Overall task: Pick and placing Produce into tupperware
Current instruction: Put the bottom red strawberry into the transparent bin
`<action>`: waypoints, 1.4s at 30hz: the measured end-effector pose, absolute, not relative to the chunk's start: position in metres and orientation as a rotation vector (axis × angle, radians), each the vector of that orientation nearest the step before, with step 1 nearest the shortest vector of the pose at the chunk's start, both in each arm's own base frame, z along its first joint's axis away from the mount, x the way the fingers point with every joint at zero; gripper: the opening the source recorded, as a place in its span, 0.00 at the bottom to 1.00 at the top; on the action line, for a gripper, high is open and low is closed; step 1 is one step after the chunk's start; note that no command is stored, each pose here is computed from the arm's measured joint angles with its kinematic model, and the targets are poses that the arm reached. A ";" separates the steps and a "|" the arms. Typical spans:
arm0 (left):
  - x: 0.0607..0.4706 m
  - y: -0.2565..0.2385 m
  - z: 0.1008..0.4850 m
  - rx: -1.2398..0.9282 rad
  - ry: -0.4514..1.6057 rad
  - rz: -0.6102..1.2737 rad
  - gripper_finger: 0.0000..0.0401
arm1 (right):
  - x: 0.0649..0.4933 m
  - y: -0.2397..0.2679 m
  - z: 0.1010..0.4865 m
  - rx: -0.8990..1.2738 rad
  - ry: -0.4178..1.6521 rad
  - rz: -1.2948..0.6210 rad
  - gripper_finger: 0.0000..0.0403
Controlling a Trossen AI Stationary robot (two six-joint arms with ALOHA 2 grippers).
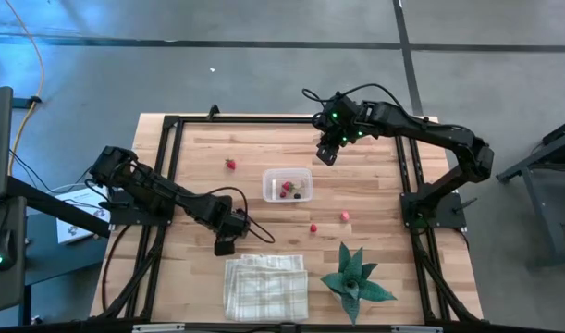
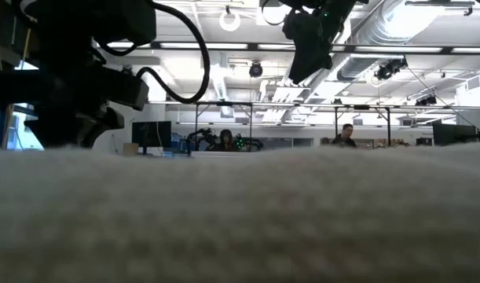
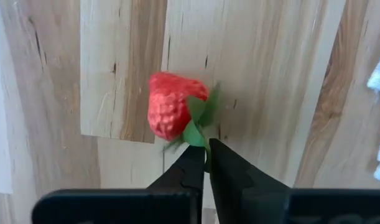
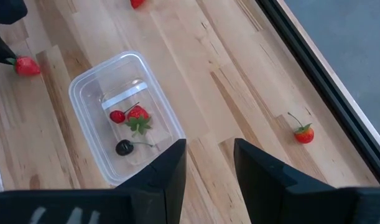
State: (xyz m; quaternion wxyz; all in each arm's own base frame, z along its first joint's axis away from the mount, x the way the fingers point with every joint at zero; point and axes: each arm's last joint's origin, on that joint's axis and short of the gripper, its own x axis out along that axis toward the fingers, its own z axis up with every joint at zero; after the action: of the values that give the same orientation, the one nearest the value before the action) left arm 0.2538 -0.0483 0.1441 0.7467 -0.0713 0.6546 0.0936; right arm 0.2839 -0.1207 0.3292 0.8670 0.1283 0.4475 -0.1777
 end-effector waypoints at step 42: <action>0.355 0.088 0.186 -0.091 1.204 0.297 0.00 | 0.245 -0.110 0.426 0.299 0.932 -0.605 0.31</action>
State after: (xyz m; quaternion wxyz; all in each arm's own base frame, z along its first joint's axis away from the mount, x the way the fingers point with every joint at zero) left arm 0.3550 0.0880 0.1861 0.8129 -0.0428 0.5640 0.1390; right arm 0.2449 -0.1097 0.4255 0.8390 0.1414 0.4406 -0.2863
